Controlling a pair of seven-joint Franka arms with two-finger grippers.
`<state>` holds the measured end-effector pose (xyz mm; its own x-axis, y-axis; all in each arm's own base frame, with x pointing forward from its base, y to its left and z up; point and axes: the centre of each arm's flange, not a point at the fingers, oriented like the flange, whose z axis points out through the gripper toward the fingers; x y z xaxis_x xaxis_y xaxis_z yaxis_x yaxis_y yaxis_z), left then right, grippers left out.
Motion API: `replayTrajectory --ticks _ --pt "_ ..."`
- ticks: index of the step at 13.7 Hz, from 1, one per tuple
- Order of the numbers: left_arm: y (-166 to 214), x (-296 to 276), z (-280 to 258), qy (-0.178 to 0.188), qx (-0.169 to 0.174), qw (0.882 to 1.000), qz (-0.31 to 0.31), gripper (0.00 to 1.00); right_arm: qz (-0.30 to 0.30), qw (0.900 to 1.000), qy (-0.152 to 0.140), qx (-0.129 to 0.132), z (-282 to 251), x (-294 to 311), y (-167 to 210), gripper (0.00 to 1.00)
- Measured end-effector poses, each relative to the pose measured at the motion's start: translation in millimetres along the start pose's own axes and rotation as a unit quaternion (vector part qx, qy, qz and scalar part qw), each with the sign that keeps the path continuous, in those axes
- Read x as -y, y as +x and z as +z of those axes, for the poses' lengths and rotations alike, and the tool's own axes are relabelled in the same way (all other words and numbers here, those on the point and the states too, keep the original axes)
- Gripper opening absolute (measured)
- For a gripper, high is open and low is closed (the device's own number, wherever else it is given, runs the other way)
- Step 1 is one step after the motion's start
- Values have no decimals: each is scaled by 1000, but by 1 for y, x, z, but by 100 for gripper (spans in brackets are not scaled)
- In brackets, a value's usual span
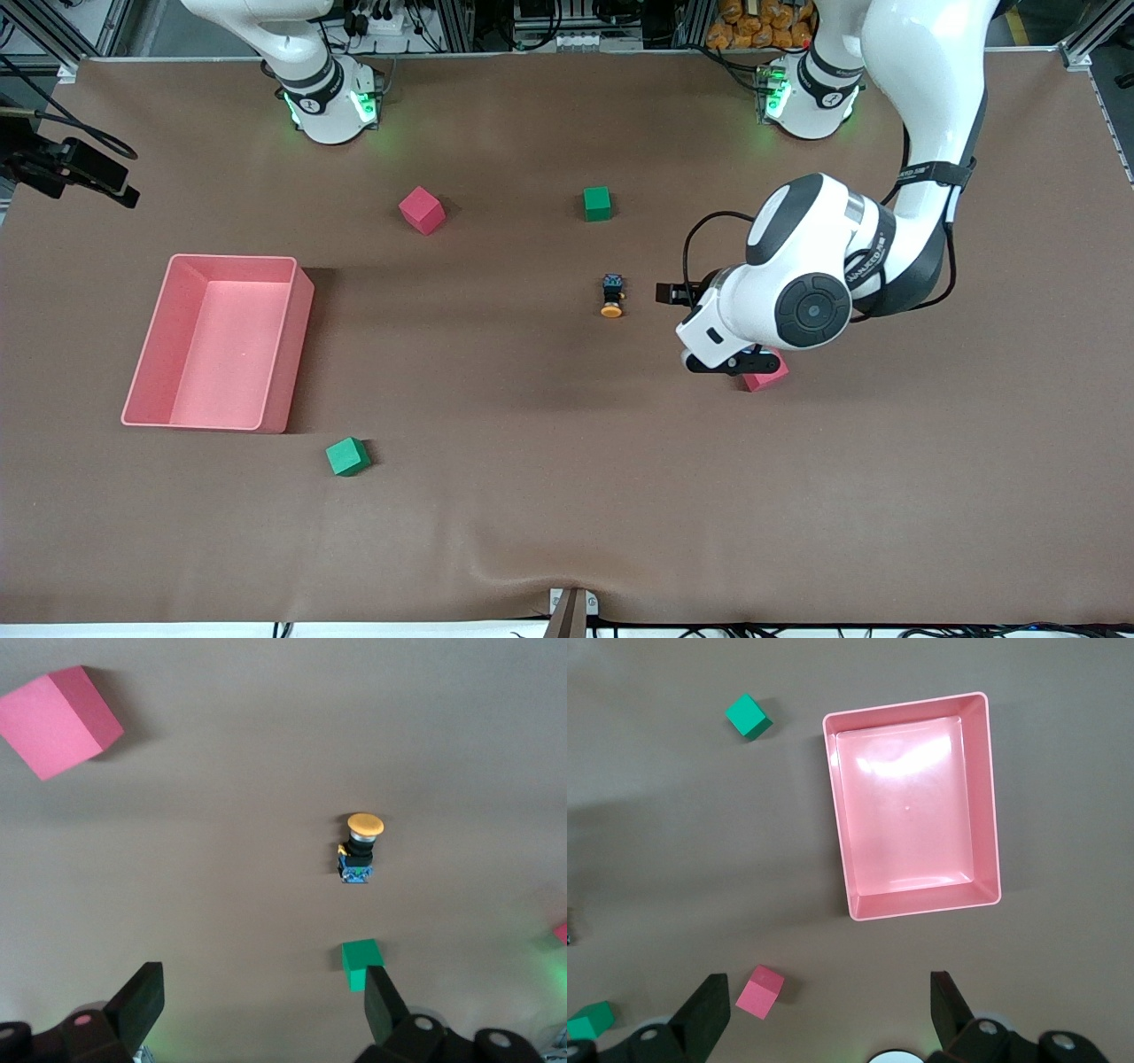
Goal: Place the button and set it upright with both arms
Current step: 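Lower the left gripper toward the button's black body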
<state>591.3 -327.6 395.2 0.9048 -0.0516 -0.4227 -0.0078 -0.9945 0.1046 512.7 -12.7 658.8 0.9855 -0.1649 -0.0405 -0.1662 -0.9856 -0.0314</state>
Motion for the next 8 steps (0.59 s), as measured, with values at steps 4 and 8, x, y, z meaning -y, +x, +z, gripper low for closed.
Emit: replayTrajectory --ticks 4,8 --pt "-5 -15 18 12 18 1000 11 100 -36 999 -14 -10 -8 -3 0 100" --pt "6 -20 52 21 45 999 11 100 -60 998 -15 -19 -16 -10 1 100"
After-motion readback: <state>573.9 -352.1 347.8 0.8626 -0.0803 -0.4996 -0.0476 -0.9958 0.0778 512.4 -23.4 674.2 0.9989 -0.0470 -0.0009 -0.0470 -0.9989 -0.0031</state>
